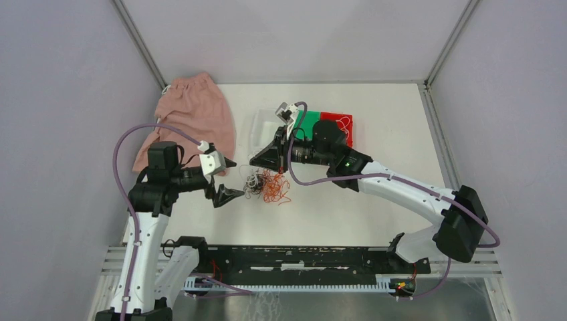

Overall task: Untangle the cables
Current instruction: Place the cable in the bin.

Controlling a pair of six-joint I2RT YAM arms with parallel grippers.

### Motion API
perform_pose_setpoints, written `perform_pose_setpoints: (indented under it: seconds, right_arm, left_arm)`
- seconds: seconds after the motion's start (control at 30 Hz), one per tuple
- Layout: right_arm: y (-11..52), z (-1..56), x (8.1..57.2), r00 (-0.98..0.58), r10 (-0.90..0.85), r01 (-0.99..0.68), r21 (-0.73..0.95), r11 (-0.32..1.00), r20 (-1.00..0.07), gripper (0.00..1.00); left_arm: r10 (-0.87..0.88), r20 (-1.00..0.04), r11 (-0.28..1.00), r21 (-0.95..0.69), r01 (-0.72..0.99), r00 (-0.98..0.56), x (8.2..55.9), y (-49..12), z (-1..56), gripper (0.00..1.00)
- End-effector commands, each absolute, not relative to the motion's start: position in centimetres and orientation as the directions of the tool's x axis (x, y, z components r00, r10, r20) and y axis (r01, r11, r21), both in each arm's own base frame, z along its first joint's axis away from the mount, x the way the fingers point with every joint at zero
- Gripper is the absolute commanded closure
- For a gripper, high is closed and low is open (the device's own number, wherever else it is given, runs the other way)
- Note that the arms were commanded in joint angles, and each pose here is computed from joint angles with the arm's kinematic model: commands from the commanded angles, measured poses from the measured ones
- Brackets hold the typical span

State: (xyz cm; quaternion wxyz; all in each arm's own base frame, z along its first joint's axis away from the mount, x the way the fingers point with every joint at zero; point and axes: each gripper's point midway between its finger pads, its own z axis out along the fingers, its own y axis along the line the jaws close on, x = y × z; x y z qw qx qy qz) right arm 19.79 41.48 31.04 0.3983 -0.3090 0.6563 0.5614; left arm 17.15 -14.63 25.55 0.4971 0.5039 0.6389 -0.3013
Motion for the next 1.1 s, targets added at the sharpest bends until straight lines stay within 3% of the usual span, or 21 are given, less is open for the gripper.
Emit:
perform_pose_setpoints:
  seconds: [0.0, 0.13, 0.27, 0.4, 0.5, 0.77, 1.07]
  right_arm:
    - [41.0, 38.9, 18.9, -0.459, 0.195, -0.881, 0.473, 0.027, -0.867, 1.00]
    - [38.8, 38.4, 22.2, -0.445, 0.218, -0.859, 0.483, 0.168, -0.868, 1.00]
    - [34.4, 36.9, 28.1, -0.384, 0.205, -0.775, 0.435, 0.458, -0.900, 1.00]
    - [28.0, 34.0, 34.2, -0.350, 0.144, -0.574, 0.334, 0.748, -0.925, 1.00]
    - [23.1, 31.7, 37.7, -0.361, 0.136, -0.416, 0.289, 0.862, -0.923, 1.00]
    - [15.9, 25.5, 44.2, -0.450, 0.186, -0.208, 0.306, 0.929, -0.873, 1.00]
    - [13.9, 20.1, 47.2, -0.539, 0.230, -0.109, 0.338, 0.935, -0.810, 1.00]
  left_arm:
    - [0.276, -0.959, 0.295, 0.148, 0.944, 0.064, 17.2, -15.4, 27.8, 0.08]
    - [0.287, -0.957, 0.313, 0.137, 0.940, 0.044, 17.4, -15.2, 27.5, 0.08]
    - [0.318, -0.948, 0.345, 0.141, 0.928, 0.026, 18.0, -14.6, 26.7, 0.04]
    - [0.352, -0.936, 0.379, 0.153, 0.913, 0.010, 18.7, -14.0, 26.0, 0.01]
    - [0.372, -0.928, 0.404, 0.157, 0.901, -0.005, 19.3, -13.6, 25.8, 0.01]
    - [0.386, -0.922, 0.408, 0.172, 0.897, 0.002, 19.6, -13.4, 25.8, 0.01]
    - [0.411, -0.911, 0.407, 0.194, 0.893, 0.011, 19.6, -13.1, 25.6, 0.01]
